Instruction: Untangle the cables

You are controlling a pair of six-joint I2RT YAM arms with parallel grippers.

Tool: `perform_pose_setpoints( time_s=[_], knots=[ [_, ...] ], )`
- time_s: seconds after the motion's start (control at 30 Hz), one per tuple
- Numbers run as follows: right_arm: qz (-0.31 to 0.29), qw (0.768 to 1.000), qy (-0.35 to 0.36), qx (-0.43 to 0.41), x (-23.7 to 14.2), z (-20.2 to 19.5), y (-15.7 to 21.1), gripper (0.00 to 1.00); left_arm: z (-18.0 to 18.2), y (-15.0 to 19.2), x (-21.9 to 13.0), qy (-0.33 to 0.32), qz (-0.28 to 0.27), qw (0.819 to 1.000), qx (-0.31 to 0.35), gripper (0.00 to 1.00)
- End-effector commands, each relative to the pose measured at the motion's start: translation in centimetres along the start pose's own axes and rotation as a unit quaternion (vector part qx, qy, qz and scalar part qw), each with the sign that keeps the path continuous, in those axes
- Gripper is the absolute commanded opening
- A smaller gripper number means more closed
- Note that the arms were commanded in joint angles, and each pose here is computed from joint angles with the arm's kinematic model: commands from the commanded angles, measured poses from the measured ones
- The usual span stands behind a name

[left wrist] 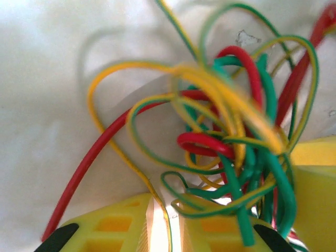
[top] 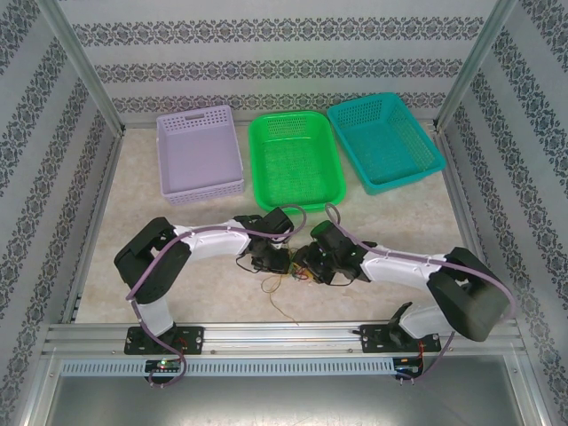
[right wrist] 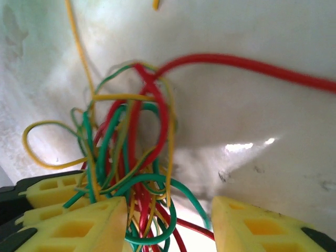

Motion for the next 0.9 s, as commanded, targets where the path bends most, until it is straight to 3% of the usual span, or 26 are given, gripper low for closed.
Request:
perform_pose_setpoints(
  time_s=[0.0,0.13,0.33,0.5,0.67,0.77,0.87],
  knots=[
    [0.005,1.0,-0.021,-0.002,1.0,1.7,-1.0,0.47,-1.1,-2.1,0.0,0.012,-0.029,0.999,-0.002,0.2],
    [0.022,0.999,-0.026,-0.003,2.9,2.6,-2.0,0.43,-0.8,-3.6,-0.4,0.002,-0.049,0.999,-0.016,0.19],
    [0.012,0.999,-0.022,-0.032,2.8,3.8,-3.8,0.0,0.5,-4.9,-3.6,-0.013,-0.098,0.994,-0.039,0.18],
    [-0.013,0.997,-0.033,-0.066,0.0,4.7,-4.3,0.0,1.7,-4.5,-8.1,-0.014,-0.147,0.986,-0.075,0.2],
    [-0.028,0.992,-0.072,-0.102,-2.8,6.0,-4.2,0.0,3.4,-4.1,-11.6,0.023,-0.189,0.972,-0.14,0.29],
    [-0.028,0.988,-0.097,-0.12,-3.9,6.9,-4.2,0.0,3.8,-4.6,-12.3,0.088,-0.187,0.961,-0.185,0.39],
    [-0.024,0.985,-0.107,-0.135,-4.8,7.6,-4.2,0.0,2.0,-5.2,-13.5,0.171,-0.184,0.95,-0.183,0.51]
  ],
)
Point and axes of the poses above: each hand's point on the last joint's axis, 136 mm out from that joint toward the fingers, its own x axis out along the fingers, its own z axis along the line the jaws close on, y = z × x, the point moved 5 cm from there along -x, back along the fingers, and after that the axes turned 11 degrees about -x, right-handed, at the moved point
